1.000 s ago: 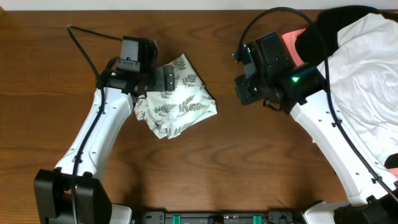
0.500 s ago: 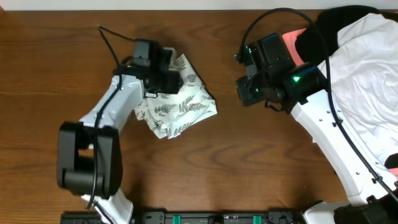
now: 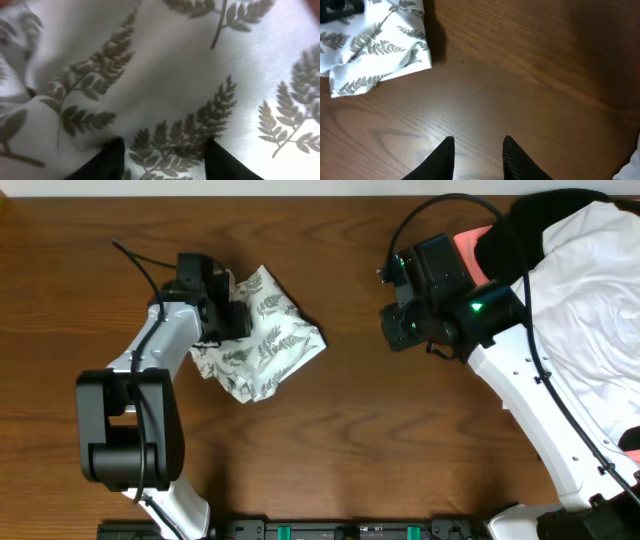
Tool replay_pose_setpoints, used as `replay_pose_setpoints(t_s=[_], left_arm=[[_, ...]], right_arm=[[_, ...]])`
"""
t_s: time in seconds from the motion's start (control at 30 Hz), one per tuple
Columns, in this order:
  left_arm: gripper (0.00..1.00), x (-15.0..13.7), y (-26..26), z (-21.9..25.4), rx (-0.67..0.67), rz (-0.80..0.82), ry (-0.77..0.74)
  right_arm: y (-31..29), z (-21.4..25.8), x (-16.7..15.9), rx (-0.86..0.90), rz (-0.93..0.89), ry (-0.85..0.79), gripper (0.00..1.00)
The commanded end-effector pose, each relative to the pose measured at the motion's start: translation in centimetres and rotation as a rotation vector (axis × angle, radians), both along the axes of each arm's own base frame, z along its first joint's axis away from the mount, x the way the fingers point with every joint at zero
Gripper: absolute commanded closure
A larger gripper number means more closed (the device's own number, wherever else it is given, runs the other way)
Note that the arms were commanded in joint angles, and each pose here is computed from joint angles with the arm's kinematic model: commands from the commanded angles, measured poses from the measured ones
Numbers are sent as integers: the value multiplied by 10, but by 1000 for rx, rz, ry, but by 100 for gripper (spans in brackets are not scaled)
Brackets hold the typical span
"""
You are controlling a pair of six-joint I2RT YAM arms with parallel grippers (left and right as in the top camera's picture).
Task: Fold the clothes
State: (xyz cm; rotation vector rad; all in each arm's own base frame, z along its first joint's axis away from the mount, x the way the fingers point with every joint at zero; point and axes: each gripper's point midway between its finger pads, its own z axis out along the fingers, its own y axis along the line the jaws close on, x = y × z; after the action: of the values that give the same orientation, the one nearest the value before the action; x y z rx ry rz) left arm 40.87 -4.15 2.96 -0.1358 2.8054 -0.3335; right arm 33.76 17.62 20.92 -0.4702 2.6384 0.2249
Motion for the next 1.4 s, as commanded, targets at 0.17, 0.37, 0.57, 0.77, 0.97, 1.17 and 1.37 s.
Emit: replay_pose_setpoints(t_s=[0.17, 0.37, 0.57, 0.77, 0.97, 1.17, 1.37], left_arm=[[30, -42, 11, -48, 44, 29, 169], [22, -41, 18, -35, 37, 52, 148], [21, -37, 19, -6, 37, 54, 85], [11, -50, 23, 6, 63, 61, 109], [9, -74, 43, 0, 178, 85, 205], [0, -83, 42, -1, 175, 81, 244], [2, -85, 33, -1, 126, 70, 254]], right_arm=[[-6, 4, 4, -1, -28, -9, 69], [-10, 3, 4, -5, -39, -1, 69], [-17, 2, 7, -7, -58, 2, 69], [-22, 2, 8, -8, -70, 5, 70], [-23, 2, 8, -9, -75, 6, 69], [-24, 1, 8, -10, -75, 9, 69], [-25, -1, 6, -15, -75, 21, 69]])
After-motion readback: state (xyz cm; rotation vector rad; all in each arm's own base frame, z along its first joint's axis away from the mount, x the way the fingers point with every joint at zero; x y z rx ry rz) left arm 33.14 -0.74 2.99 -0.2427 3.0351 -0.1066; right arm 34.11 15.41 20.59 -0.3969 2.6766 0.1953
